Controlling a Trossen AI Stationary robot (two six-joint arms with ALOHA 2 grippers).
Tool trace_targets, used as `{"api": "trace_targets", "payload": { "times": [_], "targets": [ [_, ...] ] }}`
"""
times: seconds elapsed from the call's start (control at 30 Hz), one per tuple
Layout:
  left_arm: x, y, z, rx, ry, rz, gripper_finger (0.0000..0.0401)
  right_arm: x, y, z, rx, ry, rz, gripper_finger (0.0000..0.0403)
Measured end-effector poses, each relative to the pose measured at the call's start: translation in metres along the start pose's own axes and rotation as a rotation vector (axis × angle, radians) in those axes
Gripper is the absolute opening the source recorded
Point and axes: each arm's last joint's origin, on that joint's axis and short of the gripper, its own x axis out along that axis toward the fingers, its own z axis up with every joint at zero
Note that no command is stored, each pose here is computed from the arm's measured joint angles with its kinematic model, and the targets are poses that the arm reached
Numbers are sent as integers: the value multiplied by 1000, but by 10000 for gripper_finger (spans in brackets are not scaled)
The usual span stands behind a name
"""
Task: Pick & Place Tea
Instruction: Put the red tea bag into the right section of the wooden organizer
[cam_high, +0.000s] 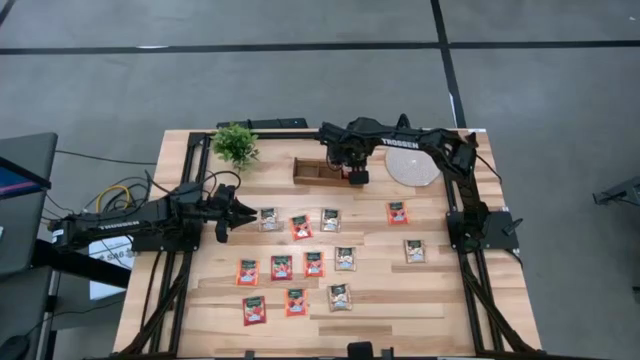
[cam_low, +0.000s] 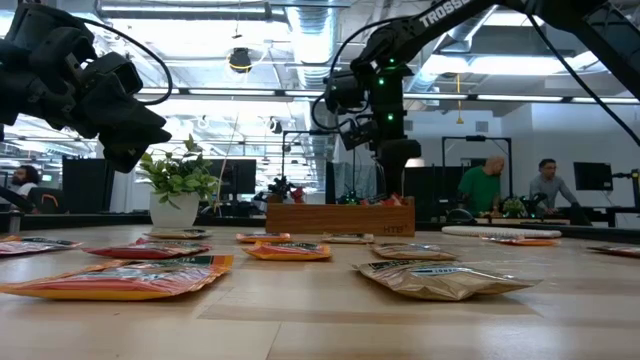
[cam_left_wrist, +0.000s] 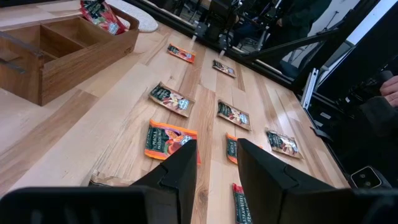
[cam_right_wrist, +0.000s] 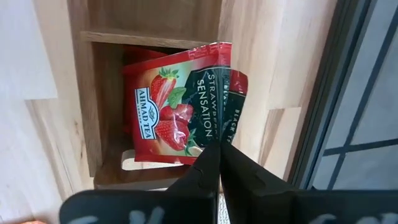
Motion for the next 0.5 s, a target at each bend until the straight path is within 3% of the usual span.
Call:
{"api": "trace_targets", "payload": {
  "times": [0.5],
  "targets": [
    [0,0,0,0,0,0,105,-10,23,7,-27,52,-54,0]
  ]
}}
